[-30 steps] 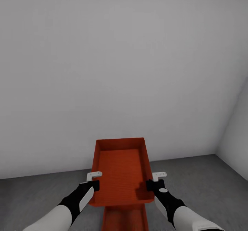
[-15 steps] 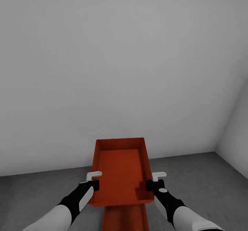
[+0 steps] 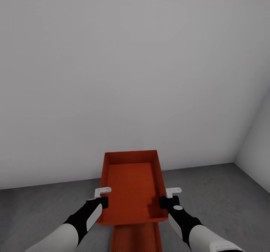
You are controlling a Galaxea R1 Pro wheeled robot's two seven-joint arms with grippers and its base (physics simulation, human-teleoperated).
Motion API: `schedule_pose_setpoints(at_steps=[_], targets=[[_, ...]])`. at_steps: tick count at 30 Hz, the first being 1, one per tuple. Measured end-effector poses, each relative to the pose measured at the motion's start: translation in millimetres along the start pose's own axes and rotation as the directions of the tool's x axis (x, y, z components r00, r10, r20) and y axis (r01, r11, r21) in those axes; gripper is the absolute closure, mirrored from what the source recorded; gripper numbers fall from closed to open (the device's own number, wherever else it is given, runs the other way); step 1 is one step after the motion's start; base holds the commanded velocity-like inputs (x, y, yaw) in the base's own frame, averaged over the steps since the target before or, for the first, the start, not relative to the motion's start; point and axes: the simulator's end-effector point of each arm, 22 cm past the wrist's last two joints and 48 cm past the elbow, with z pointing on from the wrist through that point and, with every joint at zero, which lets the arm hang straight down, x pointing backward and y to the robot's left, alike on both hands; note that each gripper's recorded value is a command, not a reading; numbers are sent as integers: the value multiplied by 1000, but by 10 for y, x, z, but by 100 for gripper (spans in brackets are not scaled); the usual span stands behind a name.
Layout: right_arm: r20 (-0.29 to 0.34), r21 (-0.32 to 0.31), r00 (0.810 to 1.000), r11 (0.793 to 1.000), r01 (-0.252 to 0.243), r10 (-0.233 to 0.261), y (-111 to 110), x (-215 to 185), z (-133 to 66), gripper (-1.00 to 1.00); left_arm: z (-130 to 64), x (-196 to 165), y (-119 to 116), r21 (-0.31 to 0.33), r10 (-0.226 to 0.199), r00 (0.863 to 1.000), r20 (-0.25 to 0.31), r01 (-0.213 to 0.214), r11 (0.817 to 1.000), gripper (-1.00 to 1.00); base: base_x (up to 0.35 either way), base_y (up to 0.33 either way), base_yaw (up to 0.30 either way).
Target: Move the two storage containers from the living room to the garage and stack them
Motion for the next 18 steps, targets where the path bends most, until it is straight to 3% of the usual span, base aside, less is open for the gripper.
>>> schedule_pose_setpoints(at_steps=[18], targets=[[-28,-3,1000,1000,2,-3,-2,154,62,100,89,147,-2,-4,-2,1000,-28,2,1000,100,0,0,0]])
